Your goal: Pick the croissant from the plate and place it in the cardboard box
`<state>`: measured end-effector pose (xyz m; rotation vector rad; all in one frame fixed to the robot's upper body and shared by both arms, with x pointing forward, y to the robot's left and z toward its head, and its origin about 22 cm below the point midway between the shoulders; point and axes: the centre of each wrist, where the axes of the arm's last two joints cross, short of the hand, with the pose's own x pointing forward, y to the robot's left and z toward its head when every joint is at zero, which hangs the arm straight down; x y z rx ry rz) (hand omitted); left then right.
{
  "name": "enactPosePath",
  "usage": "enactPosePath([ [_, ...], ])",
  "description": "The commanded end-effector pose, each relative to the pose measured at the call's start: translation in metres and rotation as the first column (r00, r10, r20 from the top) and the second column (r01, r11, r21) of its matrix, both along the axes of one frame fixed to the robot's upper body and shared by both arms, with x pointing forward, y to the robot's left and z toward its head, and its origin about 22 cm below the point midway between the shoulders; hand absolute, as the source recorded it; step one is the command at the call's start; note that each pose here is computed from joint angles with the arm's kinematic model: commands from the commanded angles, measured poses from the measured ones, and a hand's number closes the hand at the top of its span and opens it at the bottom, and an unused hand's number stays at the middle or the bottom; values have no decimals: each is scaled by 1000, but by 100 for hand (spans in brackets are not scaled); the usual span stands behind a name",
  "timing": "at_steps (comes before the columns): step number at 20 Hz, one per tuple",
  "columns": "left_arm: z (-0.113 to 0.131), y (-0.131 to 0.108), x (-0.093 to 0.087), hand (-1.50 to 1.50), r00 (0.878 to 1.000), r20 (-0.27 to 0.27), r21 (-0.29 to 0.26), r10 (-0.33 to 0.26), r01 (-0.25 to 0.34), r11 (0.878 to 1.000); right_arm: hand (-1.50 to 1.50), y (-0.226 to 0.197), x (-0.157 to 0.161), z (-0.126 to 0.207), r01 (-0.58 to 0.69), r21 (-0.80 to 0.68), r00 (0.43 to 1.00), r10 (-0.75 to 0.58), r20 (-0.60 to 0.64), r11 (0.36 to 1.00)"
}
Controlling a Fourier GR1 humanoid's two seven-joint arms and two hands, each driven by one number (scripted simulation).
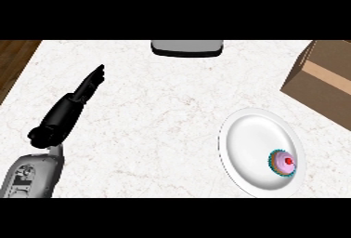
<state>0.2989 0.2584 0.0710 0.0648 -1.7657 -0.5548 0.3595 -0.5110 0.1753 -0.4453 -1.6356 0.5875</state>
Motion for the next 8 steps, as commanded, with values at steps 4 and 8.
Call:
enactPosePath([
  [4, -3, 8, -4, 0, 1000, 25, 1, 10, -10, 1000, -150, -26, -26, -10, 109, 448, 990, -139, 34, 888],
  [8, 3, -4, -2, 0, 1000, 15, 1, -14, 14, 1000, -150, -45, -44, -1, 158, 474, 974, -214, 66, 866],
])
